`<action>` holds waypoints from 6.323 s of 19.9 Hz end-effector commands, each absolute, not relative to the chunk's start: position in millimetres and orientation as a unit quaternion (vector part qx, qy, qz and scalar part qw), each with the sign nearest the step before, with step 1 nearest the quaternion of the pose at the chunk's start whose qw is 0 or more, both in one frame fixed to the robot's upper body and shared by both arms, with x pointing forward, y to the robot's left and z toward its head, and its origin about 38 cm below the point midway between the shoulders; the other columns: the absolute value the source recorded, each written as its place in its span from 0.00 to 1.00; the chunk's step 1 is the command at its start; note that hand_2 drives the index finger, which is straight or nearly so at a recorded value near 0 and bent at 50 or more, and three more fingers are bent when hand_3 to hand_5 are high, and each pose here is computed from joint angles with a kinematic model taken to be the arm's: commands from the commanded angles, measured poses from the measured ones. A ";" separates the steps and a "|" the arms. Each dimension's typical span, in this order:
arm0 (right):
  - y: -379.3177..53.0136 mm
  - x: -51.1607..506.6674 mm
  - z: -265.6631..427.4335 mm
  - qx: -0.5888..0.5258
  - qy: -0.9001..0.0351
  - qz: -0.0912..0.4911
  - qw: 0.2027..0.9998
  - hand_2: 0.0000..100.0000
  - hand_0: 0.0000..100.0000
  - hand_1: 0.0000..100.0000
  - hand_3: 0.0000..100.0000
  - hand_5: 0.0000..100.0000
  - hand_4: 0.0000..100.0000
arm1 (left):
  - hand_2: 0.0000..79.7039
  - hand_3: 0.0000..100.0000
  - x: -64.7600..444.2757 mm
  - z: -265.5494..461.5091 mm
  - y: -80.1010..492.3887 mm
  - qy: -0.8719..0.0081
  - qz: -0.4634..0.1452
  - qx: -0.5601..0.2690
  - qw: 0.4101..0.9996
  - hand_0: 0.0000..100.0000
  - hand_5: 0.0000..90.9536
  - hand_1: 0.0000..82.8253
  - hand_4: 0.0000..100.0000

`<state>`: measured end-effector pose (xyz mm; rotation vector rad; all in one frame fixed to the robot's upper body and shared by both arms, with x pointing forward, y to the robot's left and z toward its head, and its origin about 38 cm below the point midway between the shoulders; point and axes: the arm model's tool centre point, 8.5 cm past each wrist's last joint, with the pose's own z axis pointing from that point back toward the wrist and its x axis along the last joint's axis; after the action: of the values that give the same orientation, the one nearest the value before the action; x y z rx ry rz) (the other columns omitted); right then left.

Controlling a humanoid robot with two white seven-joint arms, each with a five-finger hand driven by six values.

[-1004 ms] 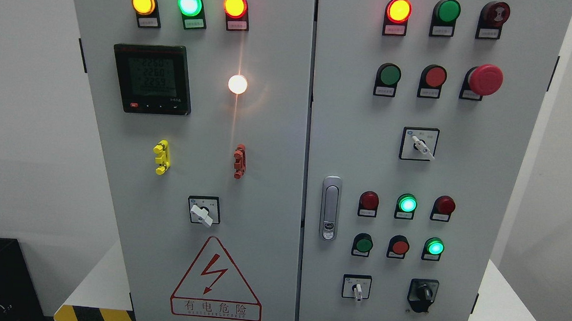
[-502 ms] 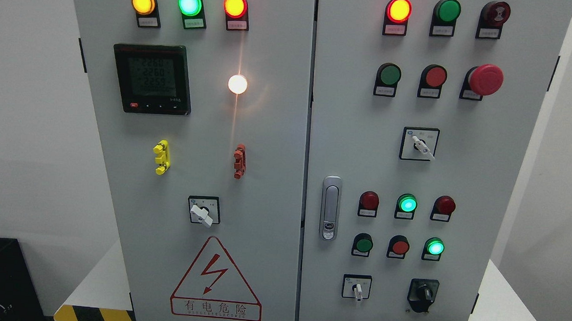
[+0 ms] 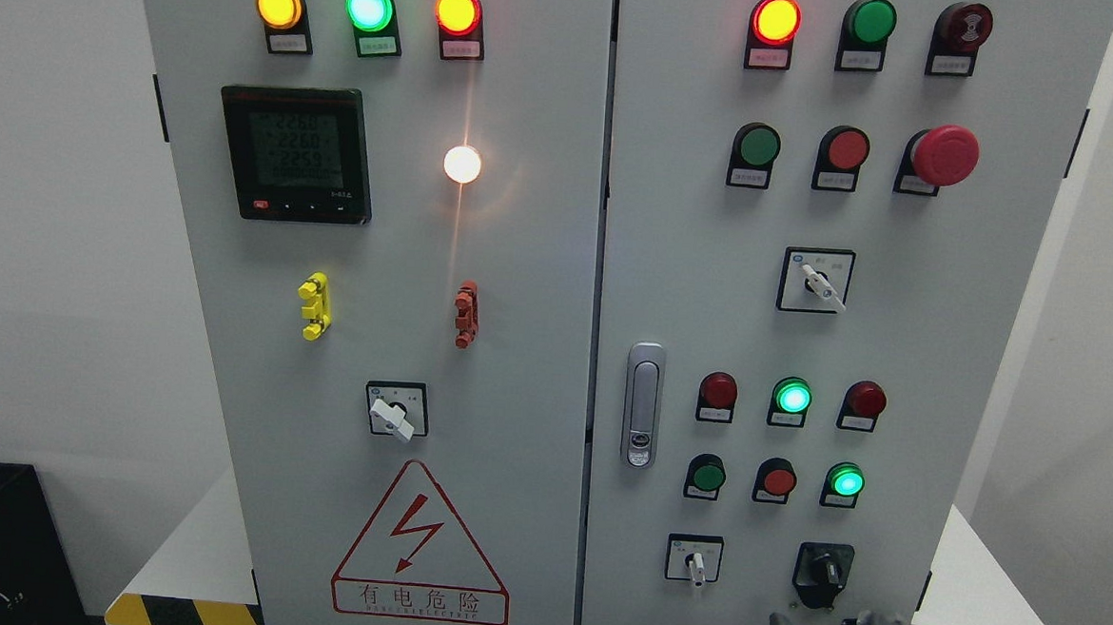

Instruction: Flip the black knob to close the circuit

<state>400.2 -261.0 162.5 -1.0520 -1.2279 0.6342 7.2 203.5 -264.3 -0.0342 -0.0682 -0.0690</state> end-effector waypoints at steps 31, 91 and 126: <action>-305.0 414.3 163.5 -0.487 -0.510 0.255 0.661 0.88 0.00 0.04 1.00 0.92 0.87 | 0.00 0.00 1.4 -264.7 202.2 -0.035 -0.033 -0.019 0.999 0.12 0.00 0.67 0.00; -259.7 380.1 176.2 -0.469 -0.560 0.272 0.626 0.86 0.00 0.05 1.00 0.91 0.87 | 0.00 0.00 1.4 -264.7 203.1 -0.035 -0.033 -0.018 0.999 0.12 0.00 0.67 0.00; -245.9 255.3 134.2 -0.005 -0.781 -0.089 0.619 0.17 0.00 0.03 0.31 0.11 0.24 | 0.00 0.00 1.4 -264.7 203.1 -0.035 -0.033 -0.018 0.999 0.12 0.00 0.67 0.00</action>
<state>267.6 -245.1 136.3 -0.0756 -1.7869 -0.1728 7.2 203.5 -264.3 -0.0343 -0.0682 -0.0691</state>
